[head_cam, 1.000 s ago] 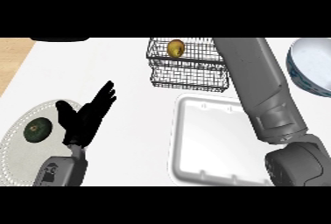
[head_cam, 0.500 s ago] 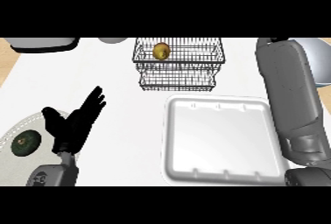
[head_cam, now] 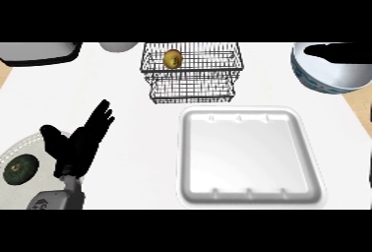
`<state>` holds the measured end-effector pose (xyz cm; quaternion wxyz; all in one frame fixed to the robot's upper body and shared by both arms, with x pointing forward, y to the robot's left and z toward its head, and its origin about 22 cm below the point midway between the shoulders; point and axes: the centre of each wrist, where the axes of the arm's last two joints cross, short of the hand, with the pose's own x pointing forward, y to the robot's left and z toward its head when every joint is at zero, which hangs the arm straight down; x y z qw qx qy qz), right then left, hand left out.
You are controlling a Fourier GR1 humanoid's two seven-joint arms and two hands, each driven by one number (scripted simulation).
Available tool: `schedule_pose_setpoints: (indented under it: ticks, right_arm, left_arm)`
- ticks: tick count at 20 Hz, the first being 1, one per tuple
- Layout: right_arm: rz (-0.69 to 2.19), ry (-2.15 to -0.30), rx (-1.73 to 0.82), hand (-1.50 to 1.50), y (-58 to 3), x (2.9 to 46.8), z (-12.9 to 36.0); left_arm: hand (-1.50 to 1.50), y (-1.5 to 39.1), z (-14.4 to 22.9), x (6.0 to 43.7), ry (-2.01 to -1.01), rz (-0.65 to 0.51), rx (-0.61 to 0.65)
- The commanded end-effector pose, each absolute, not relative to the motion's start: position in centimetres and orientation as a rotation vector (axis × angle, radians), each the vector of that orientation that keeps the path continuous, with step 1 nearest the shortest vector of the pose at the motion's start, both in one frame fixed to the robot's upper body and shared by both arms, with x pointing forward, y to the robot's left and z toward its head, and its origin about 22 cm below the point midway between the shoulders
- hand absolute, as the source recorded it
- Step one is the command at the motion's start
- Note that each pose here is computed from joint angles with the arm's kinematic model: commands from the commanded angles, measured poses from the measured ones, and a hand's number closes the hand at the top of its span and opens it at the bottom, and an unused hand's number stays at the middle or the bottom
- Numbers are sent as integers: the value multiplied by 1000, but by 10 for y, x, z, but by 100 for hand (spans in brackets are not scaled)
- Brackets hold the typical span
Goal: Pick the pear from the tray and place it in the tiered basket
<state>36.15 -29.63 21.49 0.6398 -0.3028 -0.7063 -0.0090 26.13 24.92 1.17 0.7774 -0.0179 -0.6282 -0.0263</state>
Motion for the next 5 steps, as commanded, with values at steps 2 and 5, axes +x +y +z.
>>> schedule_pose_setpoints:
  ticks: [2,5]
  right_arm:
    - [17,-1607,-721,-150,-354,285,228]
    - [20,-1621,-744,-150,-375,236,233]
  left_arm:
    - [0,248,13,255,-1377,-74,-43]
    - [0,241,23,259,-1372,-91,-64]
